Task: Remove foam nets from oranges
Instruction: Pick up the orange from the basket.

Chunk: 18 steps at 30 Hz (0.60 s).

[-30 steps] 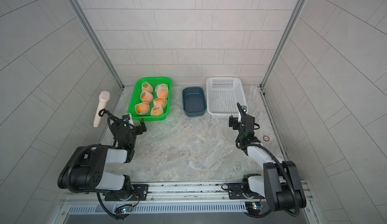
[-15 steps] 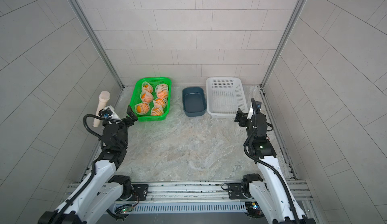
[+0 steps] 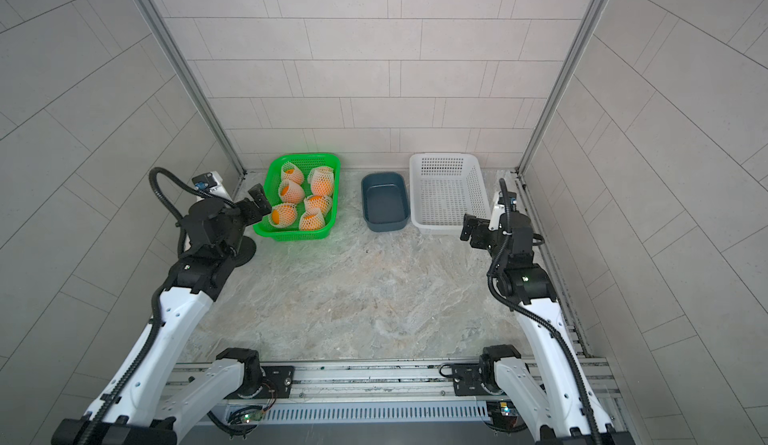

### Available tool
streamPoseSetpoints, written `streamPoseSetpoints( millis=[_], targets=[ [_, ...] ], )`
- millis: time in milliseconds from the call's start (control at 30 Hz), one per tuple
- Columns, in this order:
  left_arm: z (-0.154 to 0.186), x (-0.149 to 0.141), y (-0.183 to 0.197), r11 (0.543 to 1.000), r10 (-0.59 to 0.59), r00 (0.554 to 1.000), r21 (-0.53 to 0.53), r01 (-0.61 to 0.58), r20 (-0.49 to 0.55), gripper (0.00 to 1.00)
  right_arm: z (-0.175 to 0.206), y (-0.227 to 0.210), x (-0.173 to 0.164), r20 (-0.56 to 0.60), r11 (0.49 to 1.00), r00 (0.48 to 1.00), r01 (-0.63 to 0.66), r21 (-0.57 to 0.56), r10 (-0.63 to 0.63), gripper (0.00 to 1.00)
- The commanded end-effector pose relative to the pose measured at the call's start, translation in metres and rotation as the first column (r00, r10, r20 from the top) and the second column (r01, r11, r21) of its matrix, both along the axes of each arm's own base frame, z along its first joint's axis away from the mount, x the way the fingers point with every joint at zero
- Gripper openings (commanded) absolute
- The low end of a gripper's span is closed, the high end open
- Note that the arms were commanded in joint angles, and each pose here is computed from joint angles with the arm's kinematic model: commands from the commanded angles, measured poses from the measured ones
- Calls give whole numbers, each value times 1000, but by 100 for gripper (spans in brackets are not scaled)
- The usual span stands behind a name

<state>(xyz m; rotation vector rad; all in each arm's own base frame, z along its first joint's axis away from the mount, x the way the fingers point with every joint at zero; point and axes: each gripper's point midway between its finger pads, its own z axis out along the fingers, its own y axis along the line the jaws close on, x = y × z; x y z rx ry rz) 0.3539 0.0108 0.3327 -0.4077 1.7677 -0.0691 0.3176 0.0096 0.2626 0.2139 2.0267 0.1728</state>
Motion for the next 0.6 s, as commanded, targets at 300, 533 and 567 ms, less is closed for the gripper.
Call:
streamPoseSetpoints(
  millis=[300, 533, 567],
  targets=[
    [-105, 25, -14, 999, -35, 794, -3, 42, -607, 97, -54, 36, -13, -270, 989, 953, -117, 90, 138, 96],
    [-156, 44, -39, 989, -105, 644, -13, 146, -758, 96, -62, 54, -13, -310, 983, 933, -172, 64, 183, 96],
    [-162, 46, -44, 987, -110, 622, -9, 163, -775, 96, -64, 56, -12, -318, 983, 930, -176, 58, 185, 96]
  ],
)
